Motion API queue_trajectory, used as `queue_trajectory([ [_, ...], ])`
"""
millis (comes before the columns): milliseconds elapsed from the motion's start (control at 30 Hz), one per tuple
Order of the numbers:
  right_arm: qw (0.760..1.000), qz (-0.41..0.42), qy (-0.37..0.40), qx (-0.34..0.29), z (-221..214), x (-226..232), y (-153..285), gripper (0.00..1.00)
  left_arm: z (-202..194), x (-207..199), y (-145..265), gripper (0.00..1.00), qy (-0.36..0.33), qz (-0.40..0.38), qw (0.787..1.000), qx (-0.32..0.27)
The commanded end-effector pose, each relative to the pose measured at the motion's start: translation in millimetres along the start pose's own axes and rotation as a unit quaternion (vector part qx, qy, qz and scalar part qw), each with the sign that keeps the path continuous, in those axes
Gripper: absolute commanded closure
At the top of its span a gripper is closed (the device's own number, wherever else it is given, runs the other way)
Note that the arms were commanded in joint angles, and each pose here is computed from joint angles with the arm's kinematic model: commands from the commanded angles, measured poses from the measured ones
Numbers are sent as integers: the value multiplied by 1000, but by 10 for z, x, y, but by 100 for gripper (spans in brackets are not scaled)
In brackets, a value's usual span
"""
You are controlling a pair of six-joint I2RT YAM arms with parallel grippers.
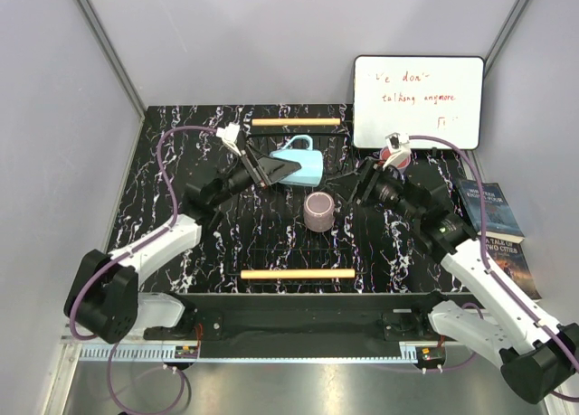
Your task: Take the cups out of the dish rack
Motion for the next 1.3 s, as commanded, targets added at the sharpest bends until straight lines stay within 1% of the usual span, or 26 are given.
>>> queue_trajectory([
  [0,996,84,-5,-4,43,239,20,34,234,-754,112,100,-43,-233,971,-32],
  [300,993,112,7,-28,148,357,30,34,185,-727,132,100,-45,-230,972,-21],
  [567,990,125,28,-59,269,502,163,35,175,-642,88,100,-53,-192,980,-15],
  [667,988,138,28,-57,289,550,155,35,157,-608,67,100,-49,-188,981,-11],
  [800,985,163,27,-40,287,604,69,36,112,-612,42,100,-46,-192,980,-5],
  [1033,984,178,12,-12,214,589,-207,38,-89,-702,-62,100,-41,-210,976,31],
  [1100,983,181,12,-11,207,591,-241,42,-160,-713,-80,100,-36,-212,976,42],
  [1167,984,180,9,-7,187,571,-274,51,-201,-714,-84,100,-37,-212,975,46],
  [1200,984,179,5,-3,168,552,-288,67,-223,-709,-91,100,-35,-212,975,49],
  [1267,984,179,2,0,146,533,-291,82,-249,-683,-86,100,-35,-209,976,51],
])
Point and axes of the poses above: each gripper's point midway between its finger pads, its own y axis back along the fingers, its own x axis along the line the jaws close on, z = x × y, the point moved 7 cm from there along y, back along the fingers, and after that the axes turned 5 degrees about -y, right-handed, at the moved point
